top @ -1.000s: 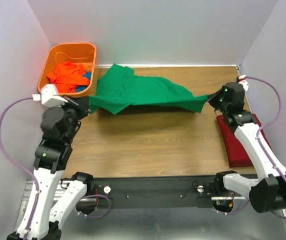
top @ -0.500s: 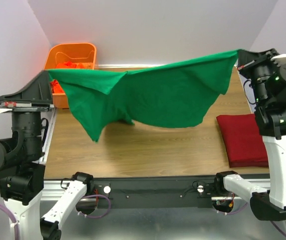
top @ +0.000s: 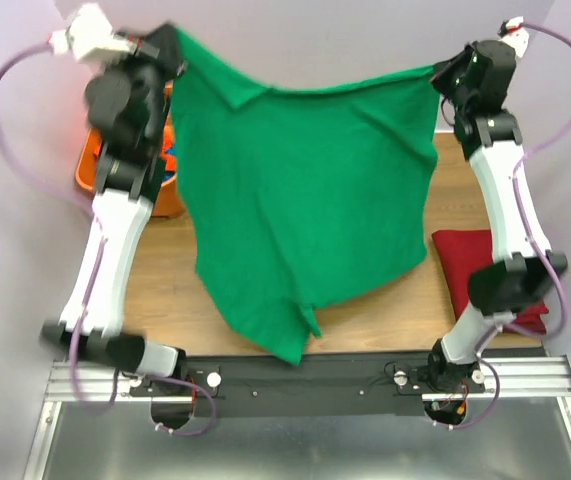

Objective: Fold and stack the t-shirts
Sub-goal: Flatten the tshirt out

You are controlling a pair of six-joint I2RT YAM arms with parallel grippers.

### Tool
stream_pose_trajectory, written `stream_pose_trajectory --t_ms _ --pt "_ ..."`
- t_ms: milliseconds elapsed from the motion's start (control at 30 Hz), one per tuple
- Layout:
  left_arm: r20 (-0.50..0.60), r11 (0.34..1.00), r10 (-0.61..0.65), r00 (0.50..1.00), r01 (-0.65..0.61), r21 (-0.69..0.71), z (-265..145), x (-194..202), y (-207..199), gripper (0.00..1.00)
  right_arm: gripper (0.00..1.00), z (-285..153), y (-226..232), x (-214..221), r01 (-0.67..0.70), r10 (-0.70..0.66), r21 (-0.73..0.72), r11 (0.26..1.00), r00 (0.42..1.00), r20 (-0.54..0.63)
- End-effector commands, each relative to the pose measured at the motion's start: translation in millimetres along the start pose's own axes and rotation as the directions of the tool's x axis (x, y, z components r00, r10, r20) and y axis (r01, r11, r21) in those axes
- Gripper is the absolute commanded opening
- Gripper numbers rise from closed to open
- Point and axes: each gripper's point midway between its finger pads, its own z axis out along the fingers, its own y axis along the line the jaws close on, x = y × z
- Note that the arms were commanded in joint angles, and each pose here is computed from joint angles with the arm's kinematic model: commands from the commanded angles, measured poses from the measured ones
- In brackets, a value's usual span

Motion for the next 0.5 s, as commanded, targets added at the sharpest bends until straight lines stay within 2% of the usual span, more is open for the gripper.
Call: stream_pose_trajectory --t_ms 0,67,100,133,167,233,300,400,467 --pt "0.17 0.989 0.001 0.985 -0.026 0.144 50 -50 -39 0.0 0.01 27 17 -63 -0.031 0.043 -0.082 0.996 0.987 0.154" --pt "0.184 0.979 -0.017 0.983 -0.021 0.203 79 -58 -50 0.0 0.01 38 21 -86 -0.043 0.066 -0.119 0.992 0.978 0.198" --pt "0.158 0.979 -0.01 0.987 -0.023 0.202 100 -39 -42 0.0 0.01 39 25 -92 -0.043 0.071 -0.133 0.99 0.975 0.212" --pt "0.176 0.975 -0.015 0.984 -0.025 0.221 103 -49 -47 0.0 0.01 38 29 -97 -0.046 0.078 -0.146 0.988 0.972 0.223" --pt "0.229 0.959 -0.029 0.973 -0.037 0.28 95 -79 -68 0.0 0.01 37 22 -110 -0.043 0.077 -0.14 0.989 0.966 0.249" --pt "0.26 0.955 -0.031 0.965 -0.048 0.292 94 -93 -69 0.0 0.01 34 20 -114 -0.039 0.073 -0.135 0.99 0.963 0.259" --pt "0.253 0.956 -0.023 0.967 -0.053 0.29 91 -93 -62 0.0 0.01 33 15 -106 -0.035 0.064 -0.123 0.992 0.969 0.239" --pt "0.201 0.965 0.008 0.98 -0.06 0.254 82 -69 -43 0.0 0.01 34 -10 -68 -0.047 0.057 -0.067 0.997 0.987 0.15" --pt "0.102 0.98 0.015 0.995 -0.035 0.194 73 -32 -16 0.0 0.01 33 -37 -17 -0.069 0.069 -0.014 0.998 0.997 0.038"
